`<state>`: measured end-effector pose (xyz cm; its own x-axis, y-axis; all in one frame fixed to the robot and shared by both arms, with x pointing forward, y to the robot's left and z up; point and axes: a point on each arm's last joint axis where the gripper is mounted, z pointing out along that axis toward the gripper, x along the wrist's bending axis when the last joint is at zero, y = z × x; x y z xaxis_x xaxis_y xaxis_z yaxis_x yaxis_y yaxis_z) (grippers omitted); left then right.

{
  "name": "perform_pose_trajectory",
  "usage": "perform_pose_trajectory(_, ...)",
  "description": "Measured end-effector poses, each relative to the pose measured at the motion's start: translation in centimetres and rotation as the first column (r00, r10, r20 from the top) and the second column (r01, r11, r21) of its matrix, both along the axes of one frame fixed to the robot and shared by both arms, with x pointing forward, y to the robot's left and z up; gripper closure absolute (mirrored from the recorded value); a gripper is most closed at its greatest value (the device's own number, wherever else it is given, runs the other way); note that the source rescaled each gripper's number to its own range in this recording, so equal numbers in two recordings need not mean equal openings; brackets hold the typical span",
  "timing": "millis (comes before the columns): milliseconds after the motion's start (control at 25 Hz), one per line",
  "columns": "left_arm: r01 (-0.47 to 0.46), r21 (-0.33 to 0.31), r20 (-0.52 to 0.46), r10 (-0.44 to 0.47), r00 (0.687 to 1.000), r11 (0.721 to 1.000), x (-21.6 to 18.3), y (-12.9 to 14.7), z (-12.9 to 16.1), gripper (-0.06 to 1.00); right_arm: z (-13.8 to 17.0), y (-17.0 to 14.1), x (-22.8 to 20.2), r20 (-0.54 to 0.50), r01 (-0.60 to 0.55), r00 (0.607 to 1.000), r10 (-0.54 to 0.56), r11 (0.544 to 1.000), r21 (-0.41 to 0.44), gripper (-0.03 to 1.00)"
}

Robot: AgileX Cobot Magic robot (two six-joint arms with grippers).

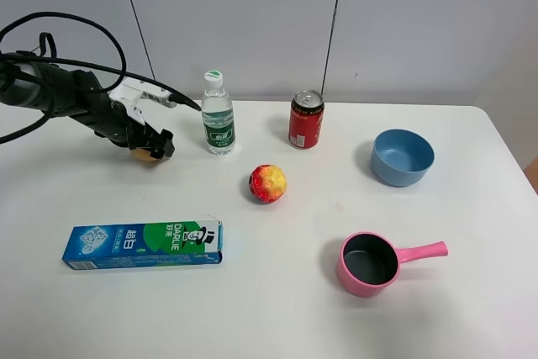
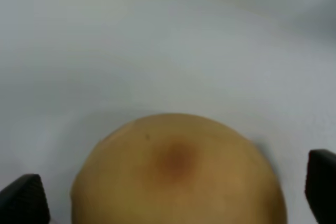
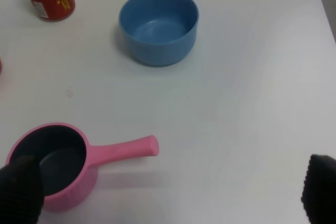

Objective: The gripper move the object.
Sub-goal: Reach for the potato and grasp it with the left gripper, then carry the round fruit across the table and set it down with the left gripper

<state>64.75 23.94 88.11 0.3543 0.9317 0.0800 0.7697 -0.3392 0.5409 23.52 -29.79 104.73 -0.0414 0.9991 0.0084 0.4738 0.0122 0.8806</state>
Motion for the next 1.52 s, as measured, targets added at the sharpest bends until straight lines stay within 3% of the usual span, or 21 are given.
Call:
perform_pose_trajectory(80,-0.002,-0.002,0.000,0.002,1.000,1.000,0.0,0.0,0.0,-0.01,0.0,0.0,0.0,0.000,0.000,1.000,0.000,1.000,0.000,-0.03)
perform_pose_trajectory(120,-0.003,-0.002,0.000,0.003,1.000,1.000,0.0,0.0,0.0,0.06,0.0,0.0,0.0,0.000,0.000,1.000,0.000,1.000,0.000,-0.03)
perform_pose_trajectory(200,-0.003,-0.003,-0.005,0.002,1.000,1.000,0.0,0.0,0.0,0.28,0.0,0.0,0.0,0.000,0.000,1.000,0.000,1.000,0.000,-0.03)
perform_pose_trajectory(320,0.000,-0.005,-0.021,0.000,1.000,1.000,-0.1,0.0,-0.1,0.69,0.0,0.0,0.0,0.000,0.000,1.000,0.000,1.000,0.000,-0.03)
perform_pose_trajectory(440,0.004,-0.010,-0.031,-0.004,1.000,1.000,-0.3,-0.1,0.4,0.88,0.0,0.0,0.0,0.000,0.000,1.000,0.000,1.000,0.000,-0.03)
perform_pose_trajectory(600,0.026,-0.022,-0.019,-0.026,0.999,0.999,-0.9,-0.2,3.6,0.91,0.0,0.0,0.0,0.000,0.000,1.000,0.000,1.000,0.000,-0.03)
perform_pose_trajectory(800,0.083,-0.052,0.096,-0.077,0.992,0.995,-3.8,-0.8,12.9,0.91,0.0,0.0,0.0,0.000,0.000,1.000,0.000,1.000,0.000,-0.03)
perform_pose_trajectory(960,0.195,-0.068,0.206,-0.178,0.962,0.978,-7.8,-3.3,19.4,0.92,0.0,0.0,0.0,0.000,0.000,1.000,0.000,1.000,0.000,-0.03)
perform_pose_trajectory(1040,0.268,-0.085,0.254,-0.240,0.937,0.960,-9.7,-5.6,21.3,0.93,0.0,0.0,0.0,0.000,0.000,1.000,0.000,1.000,0.000,-0.03)
perform_pose_trajectory(1160,0.339,-0.141,0.279,-0.291,0.915,0.930,-11.5,-9.1,22.6,0.93,0.0,0.0,0.0,0.000,0.000,1.000,0.000,1.000,0.000,-0.03)
perform_pose_trajectory(1320,0.384,-0.217,0.275,-0.321,0.906,0.898,-11.7,-14.1,22.0,0.93,0.0,0.0,0.0,0.000,0.000,1.000,0.000,1.000,0.000,-0.03)
perform_pose_trajectory(1520,0.475,-0.206,0.275,-0.415,0.867,0.856,-10.1,-20.4,19.2,0.94,0.0,0.0,0.0,0.000,0.000,1.000,0.000,1.000,0.000,-0.03)
